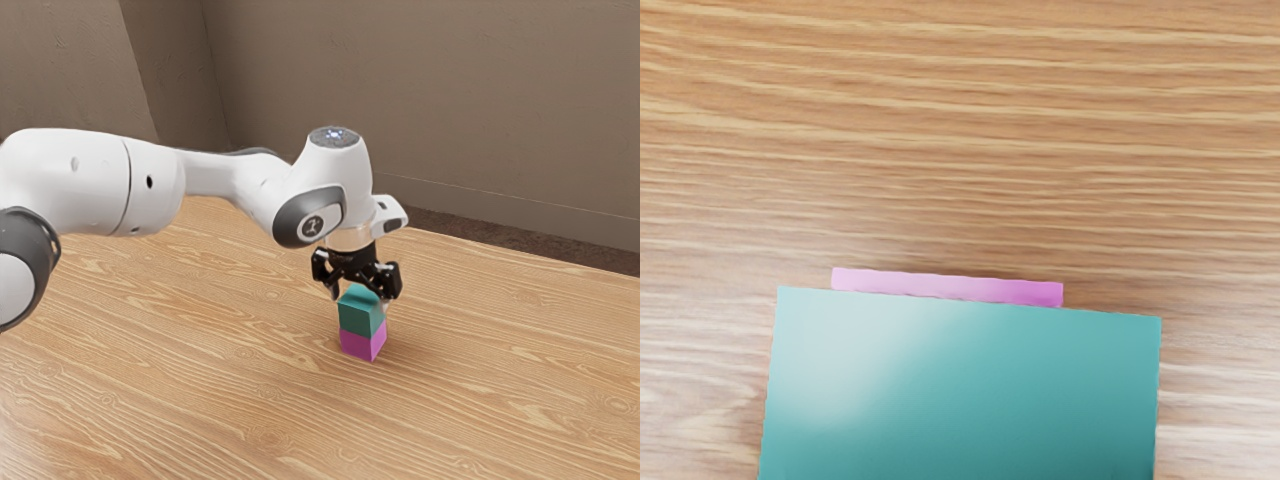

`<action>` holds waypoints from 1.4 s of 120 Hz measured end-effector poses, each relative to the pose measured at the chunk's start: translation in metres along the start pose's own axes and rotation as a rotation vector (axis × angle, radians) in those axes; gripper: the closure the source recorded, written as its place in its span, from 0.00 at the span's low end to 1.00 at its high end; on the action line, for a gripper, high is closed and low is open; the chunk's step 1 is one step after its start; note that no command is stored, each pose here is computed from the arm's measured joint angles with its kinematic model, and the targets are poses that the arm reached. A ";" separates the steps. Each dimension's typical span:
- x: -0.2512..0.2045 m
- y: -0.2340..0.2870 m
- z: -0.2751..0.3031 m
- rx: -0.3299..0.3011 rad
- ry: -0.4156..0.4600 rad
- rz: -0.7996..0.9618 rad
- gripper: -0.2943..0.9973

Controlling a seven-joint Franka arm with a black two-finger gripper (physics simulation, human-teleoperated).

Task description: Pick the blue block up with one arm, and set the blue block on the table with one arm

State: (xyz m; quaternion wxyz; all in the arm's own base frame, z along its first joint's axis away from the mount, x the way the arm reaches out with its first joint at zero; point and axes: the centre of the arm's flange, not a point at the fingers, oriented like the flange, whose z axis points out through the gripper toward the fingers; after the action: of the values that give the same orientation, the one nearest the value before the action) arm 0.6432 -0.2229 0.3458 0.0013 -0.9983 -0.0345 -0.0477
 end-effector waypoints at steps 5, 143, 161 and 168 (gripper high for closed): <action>0.000 0.000 0.001 0.000 0.000 0.000 0.24; 0.014 0.000 -0.020 -0.005 0.113 0.072 0.50; 0.044 -0.077 -0.031 0.038 0.141 -0.038 0.50; 0.050 -0.092 -0.024 0.039 0.131 -0.056 0.50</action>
State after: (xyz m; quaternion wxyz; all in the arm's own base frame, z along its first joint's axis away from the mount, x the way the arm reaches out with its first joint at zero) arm 0.6838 -0.1280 0.3748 0.0216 -0.9914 -0.0634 -0.1123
